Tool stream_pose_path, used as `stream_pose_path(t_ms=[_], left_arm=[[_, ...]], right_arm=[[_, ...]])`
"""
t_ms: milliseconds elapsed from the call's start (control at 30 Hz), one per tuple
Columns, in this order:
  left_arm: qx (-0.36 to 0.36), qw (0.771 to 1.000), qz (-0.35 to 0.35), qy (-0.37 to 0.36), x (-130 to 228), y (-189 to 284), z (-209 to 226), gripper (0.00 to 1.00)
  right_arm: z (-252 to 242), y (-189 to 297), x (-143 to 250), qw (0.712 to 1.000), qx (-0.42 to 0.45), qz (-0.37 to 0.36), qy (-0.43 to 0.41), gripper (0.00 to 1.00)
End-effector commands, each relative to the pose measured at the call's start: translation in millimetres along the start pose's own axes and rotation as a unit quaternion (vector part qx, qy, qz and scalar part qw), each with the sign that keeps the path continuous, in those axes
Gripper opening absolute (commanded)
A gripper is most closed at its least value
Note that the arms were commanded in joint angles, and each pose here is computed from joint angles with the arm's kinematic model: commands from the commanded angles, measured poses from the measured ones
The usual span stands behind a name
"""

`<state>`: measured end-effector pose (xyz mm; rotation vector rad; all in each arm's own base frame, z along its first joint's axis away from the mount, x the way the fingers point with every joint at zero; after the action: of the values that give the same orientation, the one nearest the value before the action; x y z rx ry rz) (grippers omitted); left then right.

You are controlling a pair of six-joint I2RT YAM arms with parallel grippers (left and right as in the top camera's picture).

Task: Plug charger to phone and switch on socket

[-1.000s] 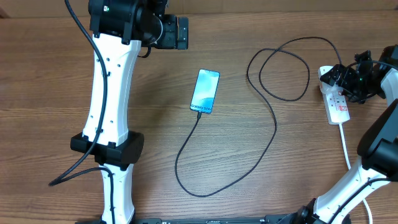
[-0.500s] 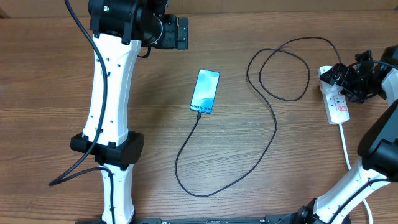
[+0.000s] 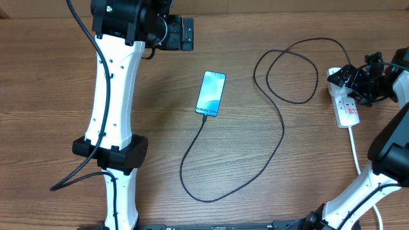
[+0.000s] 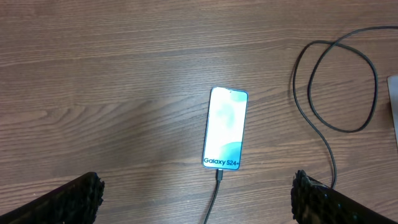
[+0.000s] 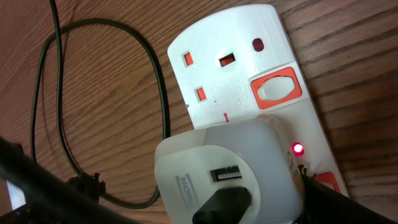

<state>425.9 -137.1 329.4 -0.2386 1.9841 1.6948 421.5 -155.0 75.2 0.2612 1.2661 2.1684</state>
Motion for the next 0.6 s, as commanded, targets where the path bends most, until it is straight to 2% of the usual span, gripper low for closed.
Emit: stream_pose_path(t_ms=[0,200,333,567], left_arm=[[-0.008,1.000,0.001,-0.009,0,-1,3,1.00],[-0.008,1.000,0.001,-0.009,0,-1,3,1.00],[-0.008,1.000,0.001,-0.009,0,-1,3,1.00],[-0.008,1.000,0.001,-0.009,0,-1,3,1.00]], right_arm=[[20,-17,21,0.999,-0.027,0.040,-0.003,1.00],[13,-17,20,0.999,-0.003,0.036,-0.005,1.00],[9,-9,16,0.999,-0.001,0.030,-0.046,1.00],[17,49,-5,0.998,0.013,-0.011,-0.056,1.00]])
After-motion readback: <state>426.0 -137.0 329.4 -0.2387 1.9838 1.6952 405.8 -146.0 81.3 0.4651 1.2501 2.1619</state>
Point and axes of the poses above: each gripper's point midway between its finger pads, its own y axis back along the fingers, its own z axis along the line the jaws close on, x = y × z, the point moved 3 cm from there along y, back along the fingers, and after that the axes turned 11 degrees about -y, right-handed, at the moved point
